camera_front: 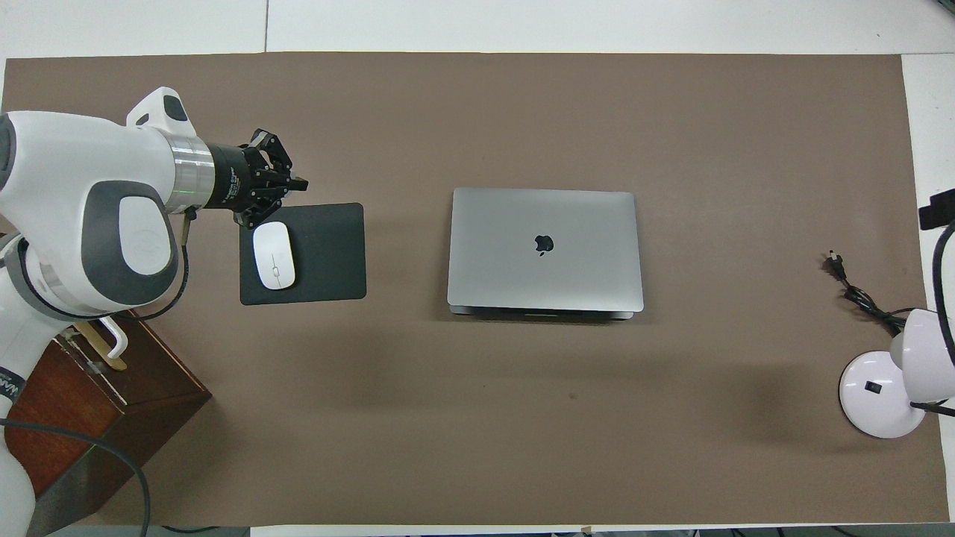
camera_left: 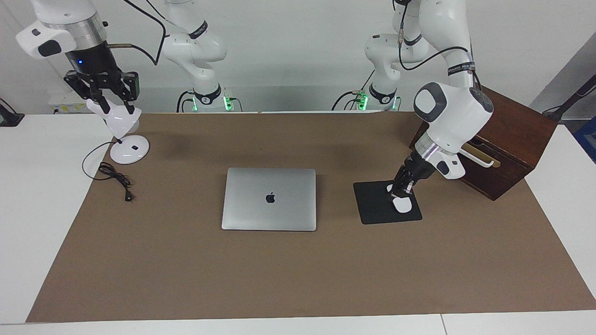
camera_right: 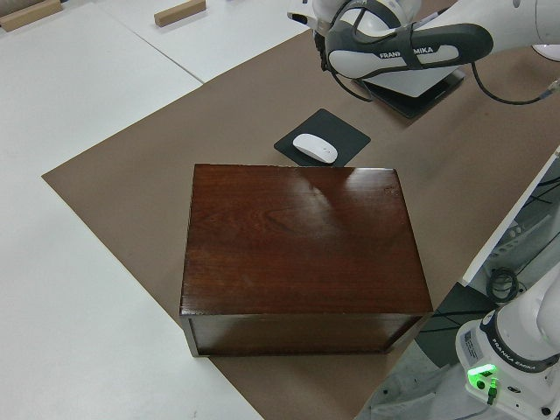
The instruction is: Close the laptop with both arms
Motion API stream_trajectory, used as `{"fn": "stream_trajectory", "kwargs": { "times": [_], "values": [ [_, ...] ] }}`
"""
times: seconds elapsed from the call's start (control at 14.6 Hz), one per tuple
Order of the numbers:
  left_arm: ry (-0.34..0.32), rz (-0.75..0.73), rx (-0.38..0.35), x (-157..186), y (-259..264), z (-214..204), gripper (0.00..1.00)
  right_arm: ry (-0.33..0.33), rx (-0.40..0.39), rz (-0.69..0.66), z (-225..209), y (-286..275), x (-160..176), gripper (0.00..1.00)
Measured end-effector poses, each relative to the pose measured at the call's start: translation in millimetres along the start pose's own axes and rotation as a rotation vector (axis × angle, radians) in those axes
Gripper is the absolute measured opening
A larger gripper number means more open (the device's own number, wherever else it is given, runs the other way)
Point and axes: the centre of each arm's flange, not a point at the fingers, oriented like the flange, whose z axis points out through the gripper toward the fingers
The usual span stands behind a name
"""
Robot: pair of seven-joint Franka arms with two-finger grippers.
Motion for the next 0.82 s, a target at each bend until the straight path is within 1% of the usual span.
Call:
{"fn": "stream_trajectory", "kwargs": {
  "times": [0.07, 0.21, 0.34, 0.41, 0.55, 0.82],
  "values": [
    [-0.004, 0.04, 0.016, 4, -2, -7, 0.01, -0.004, 0.001, 0.001, 2, 0, 0, 0.8],
    [0.014, 0.106, 0.069, 10, -9, -23, 0.01, -0.011, 0.008, 0.014, 6, -3, 1, 0.99],
    [0.06, 0.17, 0.123, 7, -12, -40, 0.01, -0.02, 0.028, 0.054, 10, -9, 2, 1.0],
    [0.069, 0.203, 0.146, 3, -14, -48, 0.01, -0.023, 0.045, 0.065, 12, -10, 2, 1.0],
    [0.06, 0.273, 0.183, -5, -20, -66, 0.01, -0.024, 0.056, 0.078, 16, -6, 3, 1.0],
    [0.02, 0.412, 0.235, -2, -41, -109, 0.01, -0.034, 0.056, 0.066, 24, 2, 4, 1.0]
  ]
}}
